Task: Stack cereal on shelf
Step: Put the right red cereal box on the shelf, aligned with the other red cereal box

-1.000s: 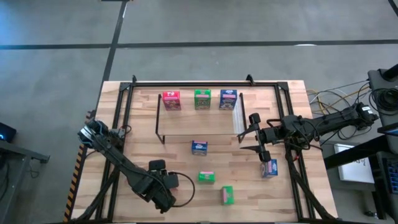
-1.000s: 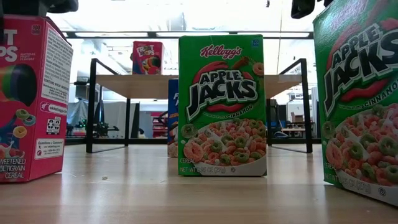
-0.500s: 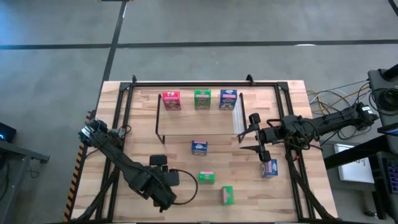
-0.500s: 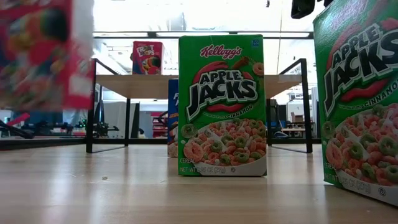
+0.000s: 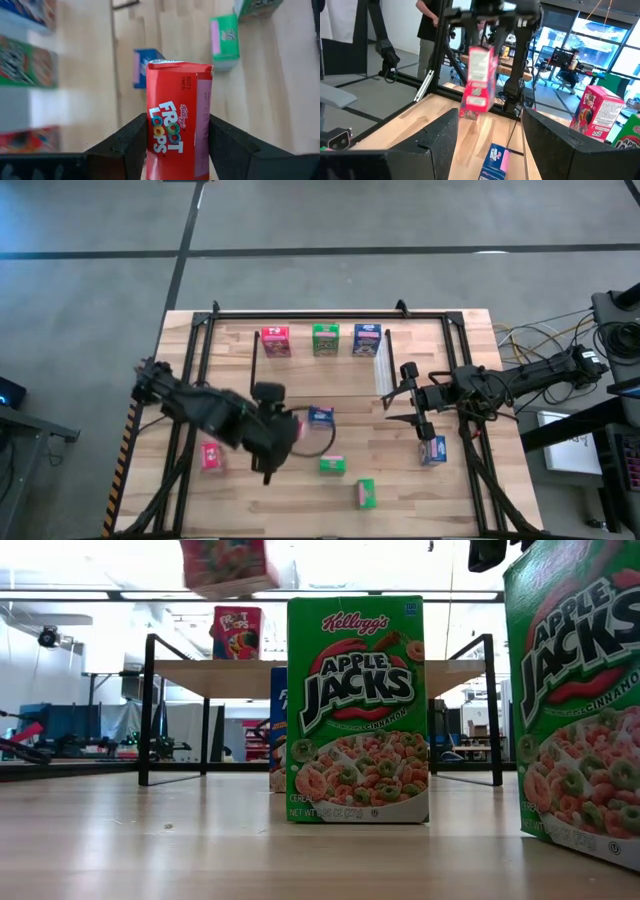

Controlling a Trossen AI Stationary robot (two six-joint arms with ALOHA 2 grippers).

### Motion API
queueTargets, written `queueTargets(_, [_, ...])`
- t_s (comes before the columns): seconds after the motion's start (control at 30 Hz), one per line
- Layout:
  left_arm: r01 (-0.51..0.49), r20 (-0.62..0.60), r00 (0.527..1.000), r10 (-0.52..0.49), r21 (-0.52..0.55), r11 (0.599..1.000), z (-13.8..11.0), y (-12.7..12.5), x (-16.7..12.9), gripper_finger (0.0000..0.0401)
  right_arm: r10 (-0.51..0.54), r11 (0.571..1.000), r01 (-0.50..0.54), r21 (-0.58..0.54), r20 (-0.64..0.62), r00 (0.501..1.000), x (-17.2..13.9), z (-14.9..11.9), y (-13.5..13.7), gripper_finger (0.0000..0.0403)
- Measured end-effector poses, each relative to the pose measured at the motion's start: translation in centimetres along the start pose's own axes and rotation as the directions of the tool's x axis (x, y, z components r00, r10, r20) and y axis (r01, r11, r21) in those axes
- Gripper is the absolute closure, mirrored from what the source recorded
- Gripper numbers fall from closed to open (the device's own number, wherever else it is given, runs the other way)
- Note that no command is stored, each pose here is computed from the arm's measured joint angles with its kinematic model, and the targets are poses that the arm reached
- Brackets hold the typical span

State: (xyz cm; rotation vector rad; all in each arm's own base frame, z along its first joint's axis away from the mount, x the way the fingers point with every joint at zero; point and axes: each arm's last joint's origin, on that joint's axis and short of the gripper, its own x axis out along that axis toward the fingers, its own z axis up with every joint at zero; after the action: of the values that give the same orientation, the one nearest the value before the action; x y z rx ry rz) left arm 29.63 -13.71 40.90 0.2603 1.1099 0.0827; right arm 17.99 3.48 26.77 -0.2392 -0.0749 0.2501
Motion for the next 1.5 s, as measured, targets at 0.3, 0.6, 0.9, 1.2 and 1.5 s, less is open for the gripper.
queueTargets(0.3, [-0.052, 0.007, 0.999, 0.052, 0.096, 0.994, 1.1, 5.6, 0.5, 0.0232, 0.001, 1.000, -0.001, 0.012, -0.004, 1.000, 0.0, 0.0, 0.0, 0.0193])
queueTargets(0.6, [-0.048, -0.076, 0.996, 0.051, 0.046, 0.998, 0.1, 10.5, 2.1, 0.0232, 0.005, 0.999, -0.004, 0.052, -0.025, 1.000, 0.0, -0.2, 0.1, 0.0193])
queueTargets(0.9, [-0.061, -0.171, 0.984, 0.056, -0.022, 0.998, -3.5, 12.9, 2.5, 0.0232, 0.007, 0.997, -0.005, 0.078, -0.031, 0.999, 0.0, -0.3, 0.1, 0.0193])
queueTargets(1.2, [-0.069, -0.202, 0.977, 0.060, -0.040, 0.997, -5.6, 13.3, 3.1, 0.0232, 0.007, 0.996, -0.005, 0.090, -0.031, 0.999, 0.0, -0.3, 0.1, 0.0193])
queueTargets(1.5, [-0.020, -0.147, 0.989, 0.009, -0.077, 0.997, -5.3, 14.4, 3.0, 0.0232, 0.007, 0.996, -0.004, 0.090, -0.031, 0.999, 0.0, -0.3, 0.1, 0.0193])
